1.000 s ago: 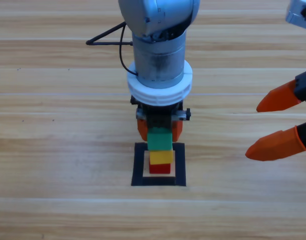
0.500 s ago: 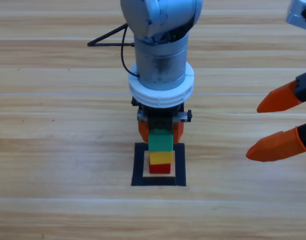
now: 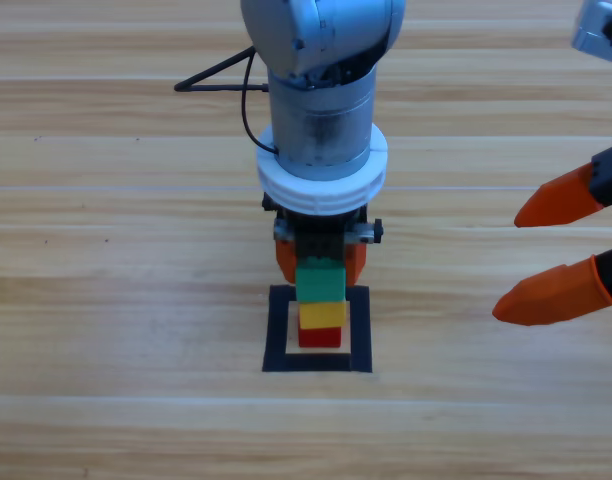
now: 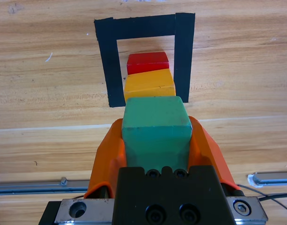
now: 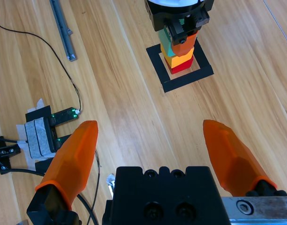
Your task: Stack the blocks in the rectangular block: red at the bottom, yellow in the middle, green on top
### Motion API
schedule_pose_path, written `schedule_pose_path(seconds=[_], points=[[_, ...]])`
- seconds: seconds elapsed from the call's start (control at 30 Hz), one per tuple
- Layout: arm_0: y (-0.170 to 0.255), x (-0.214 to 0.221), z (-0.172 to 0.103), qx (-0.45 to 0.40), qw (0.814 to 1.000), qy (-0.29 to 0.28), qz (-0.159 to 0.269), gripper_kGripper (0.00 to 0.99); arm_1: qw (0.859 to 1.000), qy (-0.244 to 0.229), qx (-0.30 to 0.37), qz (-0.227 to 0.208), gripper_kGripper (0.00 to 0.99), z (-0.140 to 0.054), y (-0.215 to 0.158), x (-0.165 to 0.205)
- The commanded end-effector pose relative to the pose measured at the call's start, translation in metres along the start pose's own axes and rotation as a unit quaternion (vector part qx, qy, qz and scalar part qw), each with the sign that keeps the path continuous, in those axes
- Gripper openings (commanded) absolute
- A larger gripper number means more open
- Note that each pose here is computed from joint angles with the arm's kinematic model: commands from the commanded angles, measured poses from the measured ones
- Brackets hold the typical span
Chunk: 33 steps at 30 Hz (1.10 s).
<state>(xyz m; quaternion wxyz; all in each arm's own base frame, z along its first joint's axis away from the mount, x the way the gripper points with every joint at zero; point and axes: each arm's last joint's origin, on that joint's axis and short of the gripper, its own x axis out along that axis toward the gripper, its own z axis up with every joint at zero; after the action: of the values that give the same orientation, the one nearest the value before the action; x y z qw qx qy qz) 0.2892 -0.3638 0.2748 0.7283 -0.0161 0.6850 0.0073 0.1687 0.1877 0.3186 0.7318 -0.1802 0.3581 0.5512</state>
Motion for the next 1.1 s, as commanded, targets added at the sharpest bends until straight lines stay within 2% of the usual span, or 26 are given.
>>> schedule_pose_path(seconds=[0.03,0.07,0.1,0.13,0.17,0.23,0.27,0.67,0.77,0.87,1.0,1.03,1.07,1.1], points=[[-0.012,0.021,-0.003,0.007,1.000,0.009,0.020,0.000,0.999,-0.028,-0.008,-0.019,0.990,-0.005,0.003,-0.014],[-0.012,0.020,-0.003,0.007,1.000,0.007,0.019,0.000,0.999,-0.028,-0.008,-0.019,0.990,-0.005,0.002,-0.014],[-0.012,0.019,-0.002,0.007,1.000,0.006,0.017,0.060,0.999,-0.028,-0.008,-0.019,0.990,-0.005,0.003,-0.014],[-0.012,0.019,-0.002,0.007,1.000,0.005,0.016,0.172,0.999,-0.028,-0.008,-0.019,0.990,-0.005,0.002,-0.014],[-0.012,0.019,-0.002,0.006,1.000,0.006,0.016,0.387,0.999,-0.028,-0.008,-0.019,0.990,-0.005,0.002,-0.014],[-0.012,0.019,-0.002,0.006,1.000,0.006,0.016,0.885,0.999,-0.028,-0.008,-0.019,0.990,-0.005,0.002,-0.014],[-0.012,0.019,-0.002,0.006,1.000,0.006,0.017,0.985,0.999,-0.027,-0.007,-0.018,0.990,-0.005,0.003,-0.014],[-0.006,0.003,-0.005,0.006,1.000,-0.007,0.009,0.990,0.999,-0.029,-0.007,-0.020,0.990,-0.005,0.003,-0.014],[0.004,-0.029,-0.007,0.018,0.999,-0.038,-0.015,0.990,0.999,-0.029,-0.007,-0.020,0.990,-0.006,0.003,-0.014],[0.035,-0.091,-0.006,0.009,0.994,-0.090,-0.064,0.990,0.999,-0.030,-0.007,-0.020,0.990,-0.006,0.003,-0.015],[0.095,-0.166,-0.025,0.005,0.980,-0.162,-0.111,0.990,0.999,-0.031,-0.007,-0.020,0.990,-0.006,0.004,-0.017],[0.105,-0.178,-0.030,0.006,0.978,-0.175,-0.117,0.990,0.999,-0.033,-0.007,-0.021,0.990,-0.006,0.004,-0.017],[0.131,-0.181,-0.048,0.000,0.978,-0.184,-0.098,0.990,0.999,-0.035,-0.006,-0.021,0.990,-0.006,0.005,-0.019],[0.146,-0.176,-0.057,-0.002,0.977,-0.192,-0.097,0.990,0.999,-0.036,-0.003,-0.021,0.990,-0.007,0.006,-0.019]])
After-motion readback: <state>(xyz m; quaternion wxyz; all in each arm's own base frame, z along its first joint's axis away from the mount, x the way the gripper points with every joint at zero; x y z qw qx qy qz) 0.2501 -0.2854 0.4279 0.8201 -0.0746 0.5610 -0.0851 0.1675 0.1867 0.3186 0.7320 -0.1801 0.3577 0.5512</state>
